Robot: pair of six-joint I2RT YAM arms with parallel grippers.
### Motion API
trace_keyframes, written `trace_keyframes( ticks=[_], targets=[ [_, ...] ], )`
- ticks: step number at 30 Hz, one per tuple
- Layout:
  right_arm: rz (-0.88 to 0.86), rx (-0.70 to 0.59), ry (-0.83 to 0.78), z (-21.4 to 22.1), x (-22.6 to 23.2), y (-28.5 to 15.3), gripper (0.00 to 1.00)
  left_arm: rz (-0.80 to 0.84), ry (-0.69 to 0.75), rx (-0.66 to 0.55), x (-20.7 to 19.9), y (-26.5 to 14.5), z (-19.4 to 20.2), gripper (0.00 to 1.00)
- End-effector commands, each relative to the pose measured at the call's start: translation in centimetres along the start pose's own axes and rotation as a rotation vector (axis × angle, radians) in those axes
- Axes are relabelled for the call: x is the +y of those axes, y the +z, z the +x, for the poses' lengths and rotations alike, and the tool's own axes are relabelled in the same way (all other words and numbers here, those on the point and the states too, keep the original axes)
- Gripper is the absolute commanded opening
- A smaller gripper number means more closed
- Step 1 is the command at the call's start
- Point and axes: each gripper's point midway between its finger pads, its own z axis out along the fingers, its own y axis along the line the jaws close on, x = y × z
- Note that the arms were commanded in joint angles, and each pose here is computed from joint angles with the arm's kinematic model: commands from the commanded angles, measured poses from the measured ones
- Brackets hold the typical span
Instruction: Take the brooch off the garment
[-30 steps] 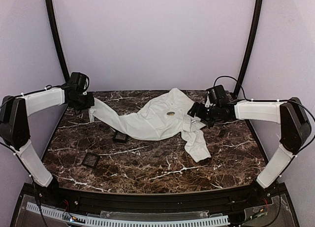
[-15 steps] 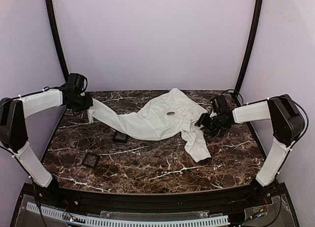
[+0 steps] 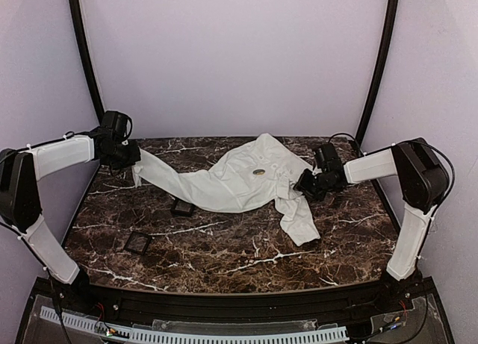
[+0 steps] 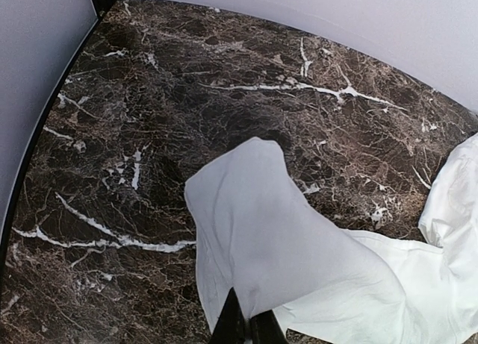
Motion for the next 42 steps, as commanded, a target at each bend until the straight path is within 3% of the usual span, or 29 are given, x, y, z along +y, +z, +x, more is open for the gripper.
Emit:
trace_keyframes(
  ticks=[1, 5, 12, 18, 23, 32, 36, 37, 38, 39, 40, 41, 42],
  targets=[
    [0.026, -0.041, -0.023, -1.4, -0.2, 1.2, 0.26, -0.005, -0.010, -0.028, 0.5, -1.4, -0.8, 0.01],
    [0.002, -0.128, -0.051, -4.1, 1.9, -0.7, 0.00, -0.014, -0.005, -0.034, 0.6, -1.6, -1.1, 0.01],
    [-0.051, -0.449, -0.136, -11.0, 6.7, -12.0, 0.00, -0.032, -0.020, -0.120, 1.4, -3.8, -5.1, 0.01],
    [-0.047, -0.577, -0.173, -12.6, 7.7, -19.7, 0.00, 0.002, -0.072, -0.248, 2.9, -8.0, -10.8, 0.01],
    [0.003, -0.429, -0.202, -7.9, 5.3, -21.7, 0.00, 0.023, -0.044, -0.246, 3.9, -9.4, -10.8, 0.01],
    [0.012, 0.127, -0.194, 9.9, -0.1, -20.0, 0.00, 0.001, 0.022, -0.087, 4.8, -4.3, -5.6, 0.01],
    [0.050, 0.255, -0.229, 14.8, -1.8, -20.1, 0.01, -0.088, 0.010, 0.004, 6.3, -1.5, -4.0, 0.01],
    [0.062, 0.253, -0.249, 14.9, -2.0, -20.2, 0.14, -0.112, -0.018, 0.009, 6.6, -1.5, -4.1, 0.04],
    [0.060, 0.234, -0.275, 14.5, -1.9, -20.4, 0.39, -0.150, -0.027, 0.015, 7.3, -1.5, -3.9, 0.09],
    [0.049, 0.203, -0.306, 13.8, -1.3, -20.7, 0.60, -0.158, -0.039, 0.016, 7.5, -1.6, -3.6, 0.27],
    [0.031, 0.164, -0.333, 12.9, -0.5, -21.0, 0.73, -0.153, -0.049, -0.024, 7.4, -2.4, -4.3, 0.43],
    [0.023, 0.125, -0.362, 11.9, 0.2, -21.3, 0.80, -0.158, -0.060, -0.020, 7.8, -2.4, -3.5, 0.72],
    [0.007, 0.089, -0.389, 11.1, 1.1, -21.4, 0.84, -0.149, -0.074, -0.072, 7.7, -3.6, -4.4, 0.82]
  ],
)
